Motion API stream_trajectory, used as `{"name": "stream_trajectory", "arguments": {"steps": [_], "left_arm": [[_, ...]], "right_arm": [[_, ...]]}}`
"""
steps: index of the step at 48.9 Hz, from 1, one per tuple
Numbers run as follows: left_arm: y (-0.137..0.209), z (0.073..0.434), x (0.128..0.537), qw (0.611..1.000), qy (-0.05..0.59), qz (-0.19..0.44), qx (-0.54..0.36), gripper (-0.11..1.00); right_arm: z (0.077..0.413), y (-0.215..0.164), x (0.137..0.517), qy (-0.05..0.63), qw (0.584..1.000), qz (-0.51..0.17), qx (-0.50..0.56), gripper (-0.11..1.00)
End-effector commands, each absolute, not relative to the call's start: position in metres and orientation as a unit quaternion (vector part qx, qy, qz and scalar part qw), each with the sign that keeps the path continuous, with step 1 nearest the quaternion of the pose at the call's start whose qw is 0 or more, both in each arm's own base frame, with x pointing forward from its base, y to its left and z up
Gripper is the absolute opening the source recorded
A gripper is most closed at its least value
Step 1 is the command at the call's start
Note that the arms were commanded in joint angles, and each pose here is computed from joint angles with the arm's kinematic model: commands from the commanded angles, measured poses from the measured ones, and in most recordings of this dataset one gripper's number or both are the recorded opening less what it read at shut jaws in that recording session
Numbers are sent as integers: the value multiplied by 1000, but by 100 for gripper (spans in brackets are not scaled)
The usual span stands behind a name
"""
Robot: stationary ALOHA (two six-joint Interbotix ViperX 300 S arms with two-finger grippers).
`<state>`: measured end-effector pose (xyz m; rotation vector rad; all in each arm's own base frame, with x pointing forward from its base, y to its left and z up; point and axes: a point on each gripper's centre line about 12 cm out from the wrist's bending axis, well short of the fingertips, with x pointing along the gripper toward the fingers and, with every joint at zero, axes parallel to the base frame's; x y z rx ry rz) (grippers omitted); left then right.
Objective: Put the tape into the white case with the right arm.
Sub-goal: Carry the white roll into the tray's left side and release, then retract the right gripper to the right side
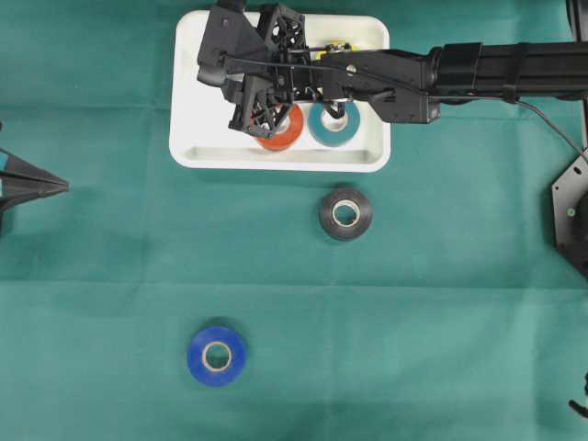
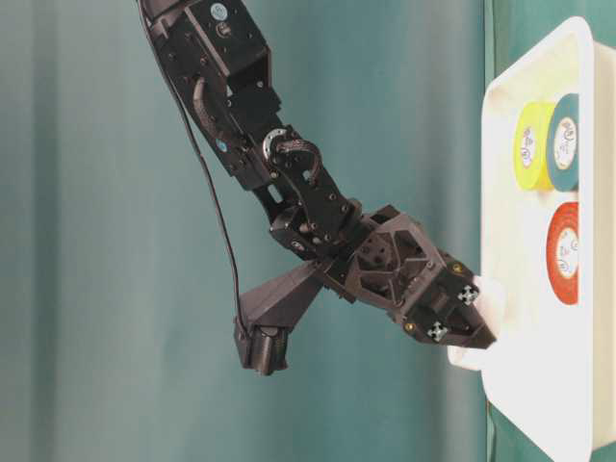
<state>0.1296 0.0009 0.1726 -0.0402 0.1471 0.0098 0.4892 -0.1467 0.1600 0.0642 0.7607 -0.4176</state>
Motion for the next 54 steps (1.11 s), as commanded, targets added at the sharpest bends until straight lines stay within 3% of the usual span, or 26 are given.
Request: {"name": "stream_trajectory", "arguments": {"steps": [1,11,13,28,54], "left_arm": [[1,177,131,997,70,6,-20,0],[1,177,131,997,69,6,-20,0],[1,177,131,997,70,6,-21,0],[1,177,131,997,69,6,-21,0],[1,177,131,997,70,6,-20,0]], "right_arm": [[181,-147,490,346,916,-203,30,13],[179,-146,490,345,917,-199,29,71],[178,-146,489,346,916,-199,29,77],[181,-140,466,358,912,-199,29,74],[184,-107,355,373,910,-178,33,73]]}}
